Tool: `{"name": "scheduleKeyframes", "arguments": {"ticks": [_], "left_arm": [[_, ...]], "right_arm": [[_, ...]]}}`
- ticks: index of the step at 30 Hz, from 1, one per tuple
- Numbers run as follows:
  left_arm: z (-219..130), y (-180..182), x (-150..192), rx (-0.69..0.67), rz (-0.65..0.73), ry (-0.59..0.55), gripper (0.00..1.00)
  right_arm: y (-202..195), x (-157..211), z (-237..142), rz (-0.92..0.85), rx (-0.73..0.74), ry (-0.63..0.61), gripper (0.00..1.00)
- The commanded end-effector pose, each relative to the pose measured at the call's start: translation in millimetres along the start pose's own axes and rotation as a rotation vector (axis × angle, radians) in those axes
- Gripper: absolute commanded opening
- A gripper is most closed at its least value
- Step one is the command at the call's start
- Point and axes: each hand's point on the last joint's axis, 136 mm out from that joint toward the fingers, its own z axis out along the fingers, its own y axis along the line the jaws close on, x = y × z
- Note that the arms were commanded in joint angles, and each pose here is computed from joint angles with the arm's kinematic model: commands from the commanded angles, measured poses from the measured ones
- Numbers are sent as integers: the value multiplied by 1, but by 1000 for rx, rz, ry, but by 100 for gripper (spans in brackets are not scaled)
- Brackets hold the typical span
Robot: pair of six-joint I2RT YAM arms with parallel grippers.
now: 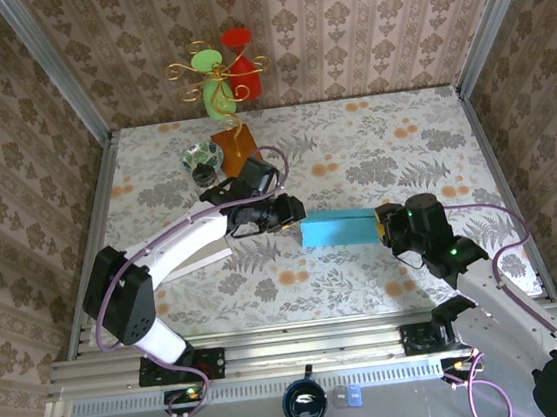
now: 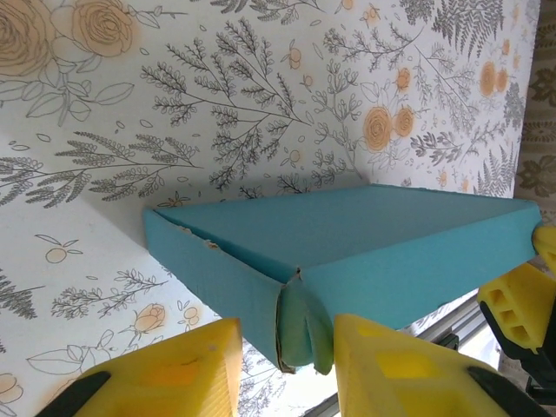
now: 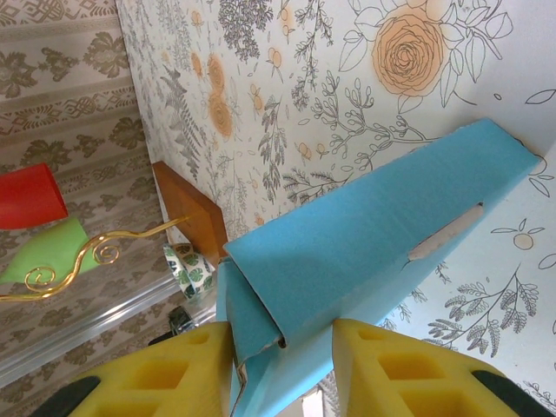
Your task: Fold the paper box
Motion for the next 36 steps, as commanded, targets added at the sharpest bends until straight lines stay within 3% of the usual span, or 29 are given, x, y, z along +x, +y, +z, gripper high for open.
{"name": "scheduleKeyframes", "arguments": {"ticks": [1, 7, 20, 29, 36], "left_arm": [[8, 22, 10, -47, -11, 32, 32], [18, 40, 19, -76, -3, 55, 29], [18, 47, 24, -94, 20, 53, 23], [17, 44, 23, -90, 29, 51, 23], [16, 45, 24, -92, 31, 50, 23]], "right_arm": [[-49, -8, 3, 0, 179, -31, 36], [-48, -8, 1, -13, 191, -26, 39], [25, 1, -25, -137, 66, 4, 45], [-22, -9, -6, -33, 153, -3, 43], [-48, -12, -4, -12, 251, 4, 35]]}}
